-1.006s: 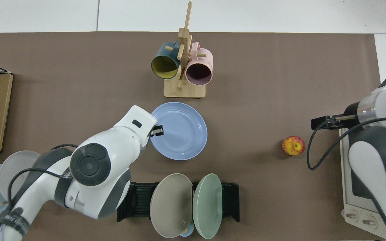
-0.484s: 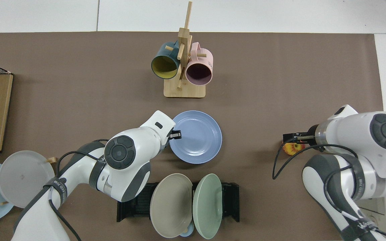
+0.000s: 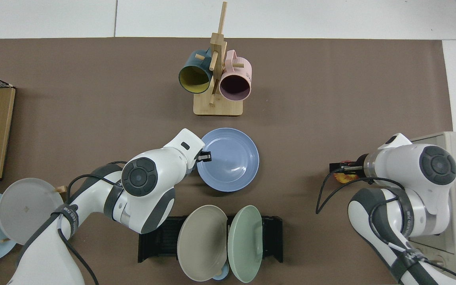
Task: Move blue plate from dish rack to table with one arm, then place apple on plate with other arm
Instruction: 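Lower the plate onto the table while the right gripper grasps the apple, then release the plate and withdraw the left gripper while the right lifts the apple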
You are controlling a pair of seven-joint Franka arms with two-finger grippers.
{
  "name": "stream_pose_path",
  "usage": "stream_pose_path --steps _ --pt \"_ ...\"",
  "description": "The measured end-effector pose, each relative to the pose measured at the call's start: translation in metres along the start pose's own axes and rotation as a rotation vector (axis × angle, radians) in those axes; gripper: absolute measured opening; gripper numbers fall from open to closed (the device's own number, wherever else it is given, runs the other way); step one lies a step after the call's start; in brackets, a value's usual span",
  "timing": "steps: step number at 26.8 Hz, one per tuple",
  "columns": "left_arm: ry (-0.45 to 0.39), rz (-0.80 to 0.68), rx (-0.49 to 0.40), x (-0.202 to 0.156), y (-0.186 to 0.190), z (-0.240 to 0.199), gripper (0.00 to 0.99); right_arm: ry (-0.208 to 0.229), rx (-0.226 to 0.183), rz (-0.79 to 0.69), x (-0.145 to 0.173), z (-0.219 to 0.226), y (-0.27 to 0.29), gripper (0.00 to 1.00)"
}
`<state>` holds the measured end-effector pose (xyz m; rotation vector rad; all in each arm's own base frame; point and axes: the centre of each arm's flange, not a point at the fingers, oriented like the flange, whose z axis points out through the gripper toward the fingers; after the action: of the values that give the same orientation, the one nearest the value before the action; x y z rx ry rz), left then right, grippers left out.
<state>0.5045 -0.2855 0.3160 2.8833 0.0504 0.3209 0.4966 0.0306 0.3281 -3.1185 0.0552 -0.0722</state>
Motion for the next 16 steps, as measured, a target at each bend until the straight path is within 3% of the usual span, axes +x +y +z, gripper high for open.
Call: stream_pose_path --steps 7,9,10,11,16 --pt "0.014 0.011 0.024 0.012 -0.02 0.0 0.079 -0.006 -0.002 0.01 -0.005 0.034 0.005 1.0" --pt "0.012 0.015 0.029 0.012 -0.022 0.002 0.11 -0.013 -0.003 0.012 -0.006 0.041 0.007 0.88" --pt "0.01 0.016 0.031 0.012 -0.023 0.003 0.194 -0.015 -0.003 0.013 -0.006 0.043 0.007 0.85" --pt "0.008 0.017 0.033 0.012 -0.024 0.004 0.242 -0.014 -0.003 0.013 -0.005 0.042 0.007 0.76" --pt "-0.023 0.018 0.06 0.012 -0.028 0.005 0.498 -0.016 -0.003 0.012 -0.004 0.039 0.007 0.76"
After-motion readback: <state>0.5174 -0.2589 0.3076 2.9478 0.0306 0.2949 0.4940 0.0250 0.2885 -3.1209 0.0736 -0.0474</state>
